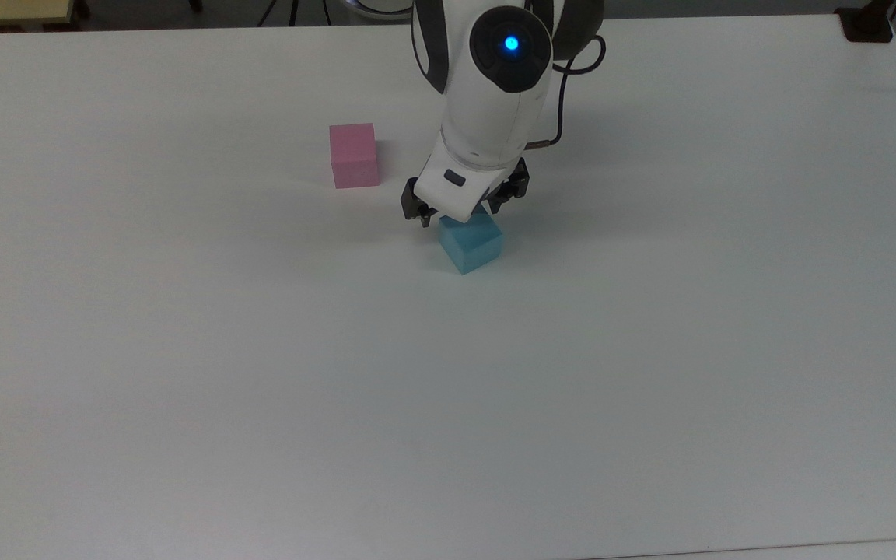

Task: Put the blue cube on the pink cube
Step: 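Close the gripper on the blue cube and lift it, then carry the blue cube over the pink cube and lower it on top, then open the gripper and raise it away from the stacked cubes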

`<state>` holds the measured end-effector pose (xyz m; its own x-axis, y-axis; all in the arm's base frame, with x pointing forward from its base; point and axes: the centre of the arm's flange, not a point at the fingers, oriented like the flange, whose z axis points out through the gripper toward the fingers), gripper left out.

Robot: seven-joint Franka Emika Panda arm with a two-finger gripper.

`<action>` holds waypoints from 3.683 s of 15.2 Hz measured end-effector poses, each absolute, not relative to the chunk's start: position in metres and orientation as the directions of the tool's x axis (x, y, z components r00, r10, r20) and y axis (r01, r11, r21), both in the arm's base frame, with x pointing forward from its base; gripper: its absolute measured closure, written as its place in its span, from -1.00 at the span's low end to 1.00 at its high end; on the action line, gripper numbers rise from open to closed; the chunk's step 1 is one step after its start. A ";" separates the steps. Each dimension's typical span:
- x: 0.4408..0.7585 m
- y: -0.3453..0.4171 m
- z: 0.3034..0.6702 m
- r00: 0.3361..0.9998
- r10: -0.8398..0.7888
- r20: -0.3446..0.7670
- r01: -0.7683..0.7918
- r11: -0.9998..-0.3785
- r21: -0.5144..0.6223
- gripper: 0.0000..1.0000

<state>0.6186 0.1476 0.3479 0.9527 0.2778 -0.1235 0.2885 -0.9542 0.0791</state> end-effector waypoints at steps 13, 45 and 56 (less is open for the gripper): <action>0.609 0.159 0.392 0.959 0.262 -0.110 0.275 -0.953 0.128 -0.13; 0.536 0.011 0.406 0.953 0.082 -0.291 0.144 -0.970 0.197 -0.54; 0.542 0.004 0.485 0.974 -0.012 -0.225 0.036 -0.977 0.209 -1.00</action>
<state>0.5419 0.0039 0.4850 0.9742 -0.0123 -0.2253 0.0361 -0.9772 0.2092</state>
